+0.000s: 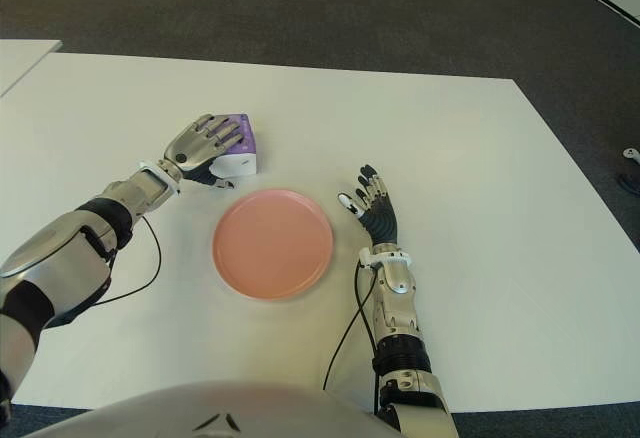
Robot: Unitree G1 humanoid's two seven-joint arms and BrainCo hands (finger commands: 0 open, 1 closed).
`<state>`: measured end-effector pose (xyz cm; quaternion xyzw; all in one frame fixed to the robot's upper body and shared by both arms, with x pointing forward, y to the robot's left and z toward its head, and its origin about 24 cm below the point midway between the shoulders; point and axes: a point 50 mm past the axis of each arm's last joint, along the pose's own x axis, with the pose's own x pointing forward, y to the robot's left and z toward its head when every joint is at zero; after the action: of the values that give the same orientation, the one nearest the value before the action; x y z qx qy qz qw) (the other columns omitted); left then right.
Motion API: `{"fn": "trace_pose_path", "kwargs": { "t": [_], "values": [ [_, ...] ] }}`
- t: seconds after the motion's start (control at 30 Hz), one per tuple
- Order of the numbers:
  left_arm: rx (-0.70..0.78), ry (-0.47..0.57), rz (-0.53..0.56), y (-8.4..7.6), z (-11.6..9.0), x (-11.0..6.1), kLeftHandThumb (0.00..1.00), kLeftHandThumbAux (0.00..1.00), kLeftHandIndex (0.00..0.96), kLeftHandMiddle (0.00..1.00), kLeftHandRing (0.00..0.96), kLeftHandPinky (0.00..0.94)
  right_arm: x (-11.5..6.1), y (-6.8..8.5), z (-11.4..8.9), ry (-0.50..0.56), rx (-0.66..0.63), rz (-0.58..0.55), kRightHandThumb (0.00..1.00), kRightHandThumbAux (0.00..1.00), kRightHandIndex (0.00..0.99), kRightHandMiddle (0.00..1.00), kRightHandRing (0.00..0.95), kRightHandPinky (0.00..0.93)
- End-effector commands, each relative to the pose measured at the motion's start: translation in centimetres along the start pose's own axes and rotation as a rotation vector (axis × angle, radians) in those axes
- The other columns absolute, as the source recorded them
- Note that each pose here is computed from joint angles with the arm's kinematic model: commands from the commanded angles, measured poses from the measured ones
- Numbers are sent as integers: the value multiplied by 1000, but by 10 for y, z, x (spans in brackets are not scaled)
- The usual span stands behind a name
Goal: Put the tissue paper into the plate.
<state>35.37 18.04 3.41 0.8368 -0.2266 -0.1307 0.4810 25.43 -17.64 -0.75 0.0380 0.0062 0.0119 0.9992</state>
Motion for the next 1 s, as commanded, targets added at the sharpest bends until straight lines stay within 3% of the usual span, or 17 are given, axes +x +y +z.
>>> {"fn": "trace_pose_path", "kwargs": {
  "t": [0.03, 0.17, 0.23, 0.27, 0.33, 0.37, 0.43, 0.53, 0.73, 1.0],
  "values": [
    [26, -48, -35, -8, 11, -5, 32, 373, 0, 0, 0, 0, -25, -4, -35, 189, 36, -32, 1, 719, 0, 0, 0, 0],
    [28, -48, -44, -9, 10, -5, 40, 394, 0, 0, 0, 0, -25, -4, -36, 195, 27, -32, 0, 726, 0, 0, 0, 0],
    [25, -45, -46, -9, 10, -6, 58, 461, 0, 37, 34, 46, -25, -4, -36, 196, 24, -31, 0, 732, 0, 0, 0, 0],
    [24, -45, -44, -10, 10, -7, 88, 481, 49, 112, 113, 129, -24, -4, -36, 197, 23, -31, 0, 733, 0, 0, 0, 0],
    [26, -42, -22, -9, 10, -6, 224, 542, 216, 369, 372, 395, -24, -4, -36, 199, 21, -30, 0, 738, 0, 0, 0, 0],
    [27, -39, -11, -8, 10, -6, 257, 553, 250, 421, 422, 447, -24, -4, -36, 200, 21, -30, 0, 739, 0, 0, 0, 0],
    [28, -36, -1, -8, 10, -7, 518, 641, 353, 547, 538, 557, -24, -4, -36, 201, 22, -29, 0, 743, 0, 0, 0, 0],
    [-6, -25, 50, -7, 12, -8, 648, 680, 405, 613, 596, 612, -24, -4, -36, 203, 25, -28, 0, 747, 0, 0, 0, 0],
    [-105, -19, 124, -11, 27, -16, 826, 666, 413, 552, 671, 686, -24, -3, -37, 204, 29, -22, 0, 760, 0, 0, 0, 0],
    [-134, -27, 155, -12, 33, -18, 849, 666, 409, 546, 748, 764, -25, -4, -37, 203, 30, -21, 0, 761, 0, 0, 0, 0]
  ]
}}
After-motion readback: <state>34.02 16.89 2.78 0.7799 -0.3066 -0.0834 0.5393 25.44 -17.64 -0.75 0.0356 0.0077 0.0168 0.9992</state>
